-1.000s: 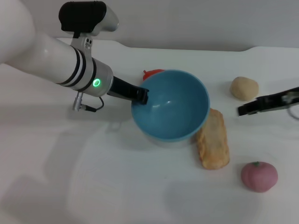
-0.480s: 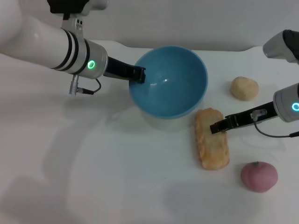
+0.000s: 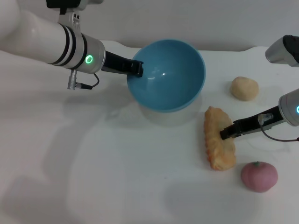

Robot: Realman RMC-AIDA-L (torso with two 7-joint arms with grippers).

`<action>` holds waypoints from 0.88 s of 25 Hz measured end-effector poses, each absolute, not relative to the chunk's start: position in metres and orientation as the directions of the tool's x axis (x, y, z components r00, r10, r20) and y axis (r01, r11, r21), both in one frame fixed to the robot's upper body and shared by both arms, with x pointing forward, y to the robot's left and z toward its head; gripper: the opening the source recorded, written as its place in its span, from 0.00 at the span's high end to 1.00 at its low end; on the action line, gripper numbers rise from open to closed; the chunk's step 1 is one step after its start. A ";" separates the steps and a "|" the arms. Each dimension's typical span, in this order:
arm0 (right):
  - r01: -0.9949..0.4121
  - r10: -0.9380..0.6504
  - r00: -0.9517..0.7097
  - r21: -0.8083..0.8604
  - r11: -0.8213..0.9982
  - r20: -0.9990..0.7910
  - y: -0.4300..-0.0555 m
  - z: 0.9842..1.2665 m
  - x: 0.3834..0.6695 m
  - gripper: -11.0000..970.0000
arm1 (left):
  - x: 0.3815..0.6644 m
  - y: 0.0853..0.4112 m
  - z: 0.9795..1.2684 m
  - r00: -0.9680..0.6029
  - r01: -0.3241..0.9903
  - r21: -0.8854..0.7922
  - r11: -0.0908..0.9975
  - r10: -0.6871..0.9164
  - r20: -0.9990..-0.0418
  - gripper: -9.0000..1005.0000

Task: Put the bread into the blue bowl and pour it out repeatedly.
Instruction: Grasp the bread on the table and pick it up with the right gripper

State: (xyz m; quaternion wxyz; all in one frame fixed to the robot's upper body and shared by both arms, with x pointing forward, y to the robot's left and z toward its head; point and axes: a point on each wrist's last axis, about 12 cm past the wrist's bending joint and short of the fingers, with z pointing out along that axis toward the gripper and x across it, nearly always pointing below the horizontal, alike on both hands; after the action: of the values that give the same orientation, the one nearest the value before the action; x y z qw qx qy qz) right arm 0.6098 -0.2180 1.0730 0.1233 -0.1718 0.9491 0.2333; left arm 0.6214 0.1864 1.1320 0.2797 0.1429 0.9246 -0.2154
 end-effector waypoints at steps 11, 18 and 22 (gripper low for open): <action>-0.408 -0.310 -0.904 0.373 0.833 -0.295 -0.203 1.059 0.606 0.70 | 0.623 0.185 1.134 -0.798 0.386 -0.319 0.866 0.140 -0.586 0.99; -0.387 -0.269 -0.907 0.389 0.836 -0.323 -0.198 1.055 0.607 0.73 | 0.623 0.185 1.134 -0.796 0.385 -0.319 0.866 0.137 -0.589 0.99; -0.376 -0.249 -0.908 0.392 0.840 -0.338 -0.200 1.053 0.607 0.74 | 0.623 0.185 1.134 -0.796 0.385 -0.319 0.866 0.137 -0.589 0.99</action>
State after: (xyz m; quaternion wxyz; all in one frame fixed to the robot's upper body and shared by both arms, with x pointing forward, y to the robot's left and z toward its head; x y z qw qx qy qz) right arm 0.6073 -0.1999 1.0531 0.1382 -0.1646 0.9491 0.2304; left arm 0.6232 0.1846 1.1339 0.2859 0.1417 0.9226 -0.2168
